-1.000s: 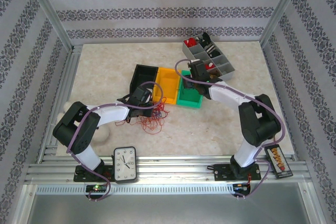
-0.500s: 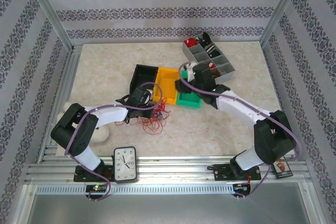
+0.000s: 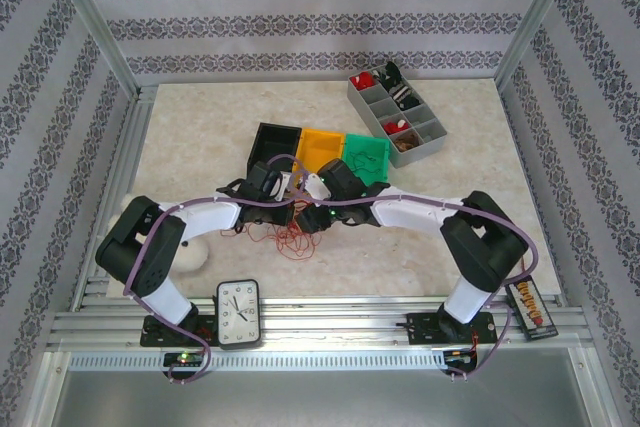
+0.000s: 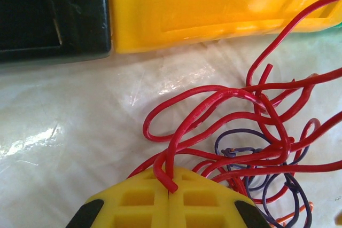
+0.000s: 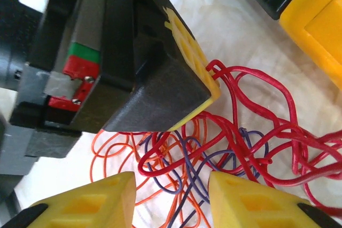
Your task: Untangle the cables
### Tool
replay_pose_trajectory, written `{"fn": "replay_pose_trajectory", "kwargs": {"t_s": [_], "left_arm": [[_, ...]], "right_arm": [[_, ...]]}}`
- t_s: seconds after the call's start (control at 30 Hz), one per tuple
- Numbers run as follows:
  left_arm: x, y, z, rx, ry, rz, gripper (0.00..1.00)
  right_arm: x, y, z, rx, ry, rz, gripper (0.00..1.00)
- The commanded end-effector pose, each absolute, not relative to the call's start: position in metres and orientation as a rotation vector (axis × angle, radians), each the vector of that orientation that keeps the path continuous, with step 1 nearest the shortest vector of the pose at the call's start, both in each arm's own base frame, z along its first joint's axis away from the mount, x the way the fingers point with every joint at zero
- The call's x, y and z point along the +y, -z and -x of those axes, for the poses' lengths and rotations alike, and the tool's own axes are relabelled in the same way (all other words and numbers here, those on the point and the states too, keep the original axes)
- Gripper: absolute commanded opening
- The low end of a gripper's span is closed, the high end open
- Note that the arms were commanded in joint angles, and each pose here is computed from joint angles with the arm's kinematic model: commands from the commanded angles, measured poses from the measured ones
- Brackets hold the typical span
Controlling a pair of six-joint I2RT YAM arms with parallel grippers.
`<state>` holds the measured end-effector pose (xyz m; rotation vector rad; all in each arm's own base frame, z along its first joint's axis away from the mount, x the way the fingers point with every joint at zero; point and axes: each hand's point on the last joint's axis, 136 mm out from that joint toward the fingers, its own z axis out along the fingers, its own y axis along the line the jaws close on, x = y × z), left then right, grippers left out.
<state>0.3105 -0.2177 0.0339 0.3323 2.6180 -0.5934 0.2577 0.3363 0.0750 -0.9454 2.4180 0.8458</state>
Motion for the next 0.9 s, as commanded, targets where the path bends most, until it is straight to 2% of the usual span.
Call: {"fn": "replay_pose_trajectory", "kwargs": {"t_s": [0.0,0.4,0.47,0.6,0.7,0.87], "left_arm": [[-0.215,-0.03,-0.308,2.642,0.595,-0.329,0.0],[-0.212,-0.03,-0.309,2.639,0.574,-0.311,0.0],[-0.211,-0.031,-0.309,2.635,0.574,-0.307,0.0],[-0.21,-0.03,-0.309,2.637,0.564,-0.306,0.0],[-0.207,-0.028,-0.311,2.643,0.537,-0.294,0.0],[-0.191,-0.02,-0.315,2.654,0.415,-0.226,0.0]], "right_arm": [[0.334,-0.067,-0.252,2.452,-0.843,1.003,0.43],[0.331,-0.04,-0.248,2.537,-0.805,1.033,0.45],[0.332,-0.038,-0.251,2.533,-0.799,1.028,0.37],[0.33,-0.039,-0.254,2.536,-0.802,1.014,0.09],[0.321,-0.053,-0.26,2.514,-0.849,0.927,0.02],[0.286,-0.099,-0.284,2.413,-0.918,0.648,0.01]]}}
